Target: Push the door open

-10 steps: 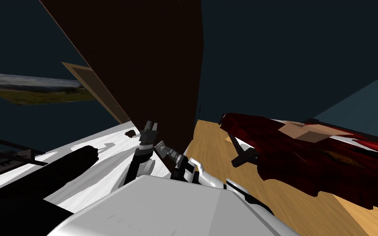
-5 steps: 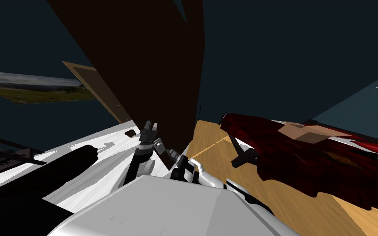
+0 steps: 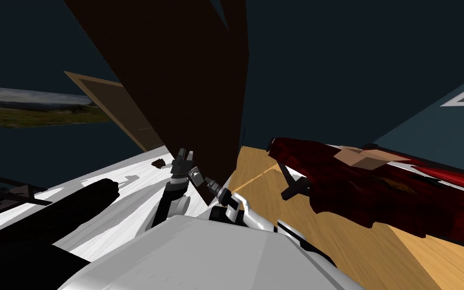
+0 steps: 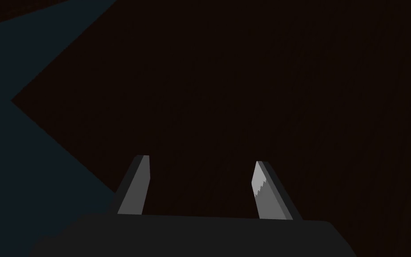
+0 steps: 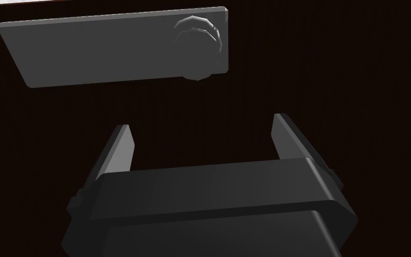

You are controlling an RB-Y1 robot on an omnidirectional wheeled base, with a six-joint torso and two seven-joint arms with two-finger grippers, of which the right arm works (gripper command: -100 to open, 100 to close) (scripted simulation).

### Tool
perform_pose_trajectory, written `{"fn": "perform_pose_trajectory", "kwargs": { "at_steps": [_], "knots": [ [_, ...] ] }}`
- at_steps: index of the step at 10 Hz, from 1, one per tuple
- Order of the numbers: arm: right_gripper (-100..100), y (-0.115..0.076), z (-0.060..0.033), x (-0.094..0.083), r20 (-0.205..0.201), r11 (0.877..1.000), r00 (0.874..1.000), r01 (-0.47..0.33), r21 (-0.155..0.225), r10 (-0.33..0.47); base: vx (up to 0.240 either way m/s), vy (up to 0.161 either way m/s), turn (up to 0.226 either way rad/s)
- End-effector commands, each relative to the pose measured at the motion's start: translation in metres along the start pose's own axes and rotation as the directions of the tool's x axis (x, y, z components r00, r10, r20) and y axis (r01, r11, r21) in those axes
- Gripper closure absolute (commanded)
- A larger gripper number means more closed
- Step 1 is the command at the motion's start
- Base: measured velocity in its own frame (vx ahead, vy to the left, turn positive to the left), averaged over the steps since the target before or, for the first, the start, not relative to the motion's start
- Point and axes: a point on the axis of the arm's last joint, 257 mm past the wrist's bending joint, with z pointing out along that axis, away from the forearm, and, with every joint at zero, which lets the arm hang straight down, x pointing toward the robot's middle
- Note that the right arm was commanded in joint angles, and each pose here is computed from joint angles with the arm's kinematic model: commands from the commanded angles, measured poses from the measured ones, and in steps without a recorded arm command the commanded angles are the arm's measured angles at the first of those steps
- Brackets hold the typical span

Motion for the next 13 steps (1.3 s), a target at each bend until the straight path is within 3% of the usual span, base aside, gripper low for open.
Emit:
{"fn": "perform_pose_trajectory", "kwargs": {
  "at_steps": [1, 2, 4, 9, 11, 12, 13],
  "knots": [
    [-100, 0.0, 0.0011, -0.015, 0.037, 1.0, 0.999, -0.001, 0.003, 0.001, -0.189, -0.006, -0.085],
    [-100, -0.001, 0.0016, -0.021, 0.054, 1.0, 0.999, -0.003, 0.004, 0.002, -0.163, 0.006, -0.06],
    [-100, -0.001, 0.0014, -0.02, 0.049, 1.0, 0.999, 0.0, 0.003, -0.001, -0.032, 0.049, 0.019],
    [-100, -0.001, 0.0053, -0.026, 0.068, 1.0, 0.998, 0.008, 0.0, -0.008, 0.11, 0.198, 0.033],
    [-100, -0.001, 0.0057, -0.026, 0.069, 1.0, 0.998, 0.007, 0.0, -0.007, 0.085, 0.106, 0.017],
    [100, -0.001, 0.0057, -0.026, 0.069, 1.0, 0.998, 0.007, 0.0, -0.007, -0.008, -0.006, -0.005],
    [100, -0.001, 0.0057, -0.026, 0.069, 1.0, 0.998, 0.007, 0.0, -0.007, -0.019, -0.024, 0.002]
  ]
}}
